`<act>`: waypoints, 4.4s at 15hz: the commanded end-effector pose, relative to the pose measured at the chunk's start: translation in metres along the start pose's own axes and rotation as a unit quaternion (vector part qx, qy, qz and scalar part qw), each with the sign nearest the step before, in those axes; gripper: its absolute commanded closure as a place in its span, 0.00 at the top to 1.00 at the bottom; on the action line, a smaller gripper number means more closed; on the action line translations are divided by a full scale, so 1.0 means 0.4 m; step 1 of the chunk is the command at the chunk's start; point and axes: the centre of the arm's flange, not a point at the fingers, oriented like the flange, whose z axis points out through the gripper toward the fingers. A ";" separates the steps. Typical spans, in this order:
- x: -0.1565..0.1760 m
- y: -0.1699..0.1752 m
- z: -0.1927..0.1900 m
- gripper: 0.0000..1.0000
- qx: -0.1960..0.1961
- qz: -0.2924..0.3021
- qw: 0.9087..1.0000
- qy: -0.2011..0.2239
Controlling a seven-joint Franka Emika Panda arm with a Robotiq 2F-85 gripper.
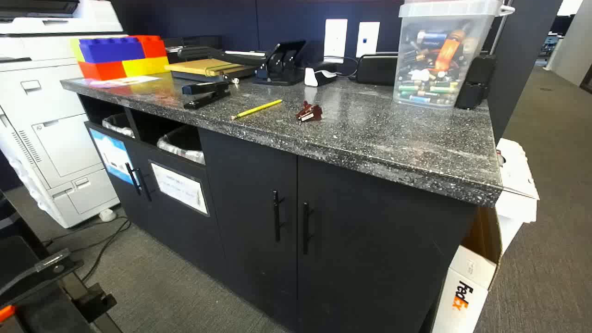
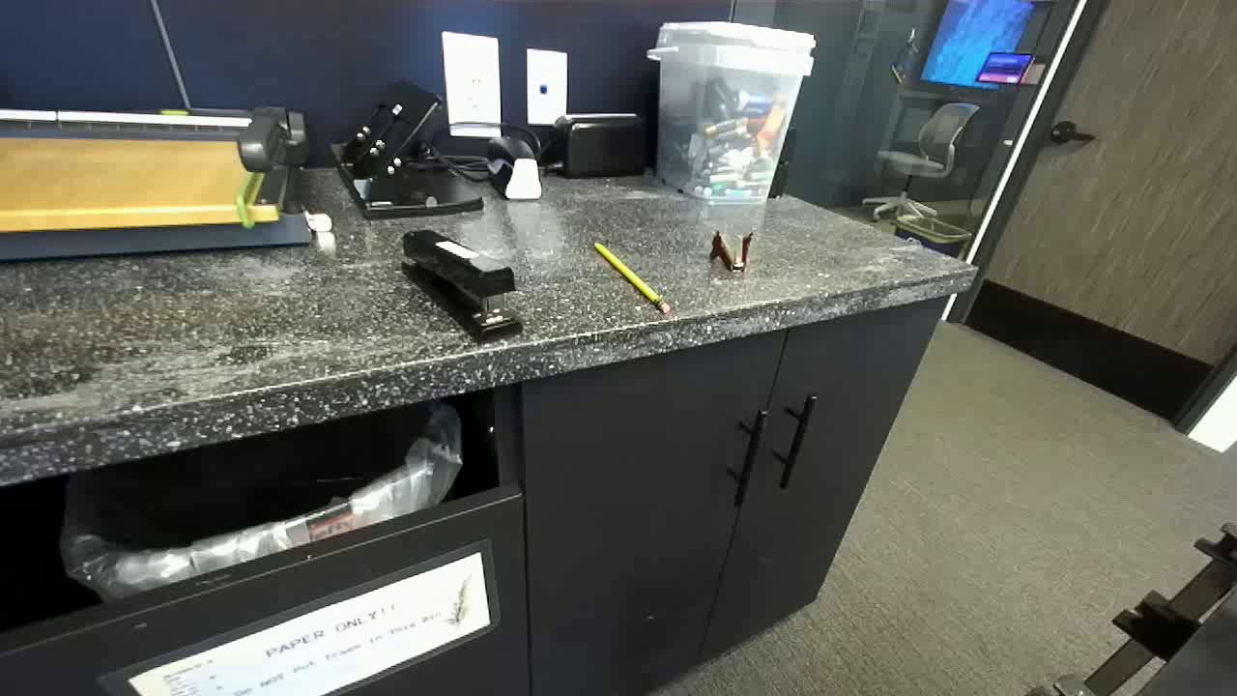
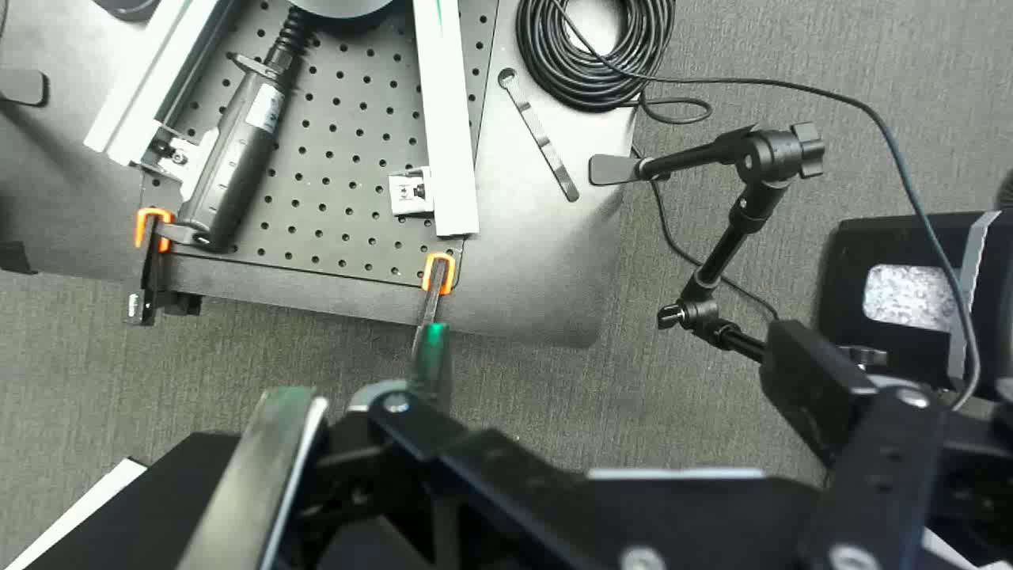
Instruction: Open the left cabinet door
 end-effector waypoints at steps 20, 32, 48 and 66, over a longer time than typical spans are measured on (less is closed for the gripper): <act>0.716 0.394 0.367 1.00 0.003 0.128 0.991 0.042; 0.980 0.574 0.887 1.00 0.017 0.172 0.979 0.110; 1.066 0.582 0.963 0.74 0.066 0.142 0.924 0.349; 0.796 0.535 1.081 0.03 -0.005 0.171 0.924 0.341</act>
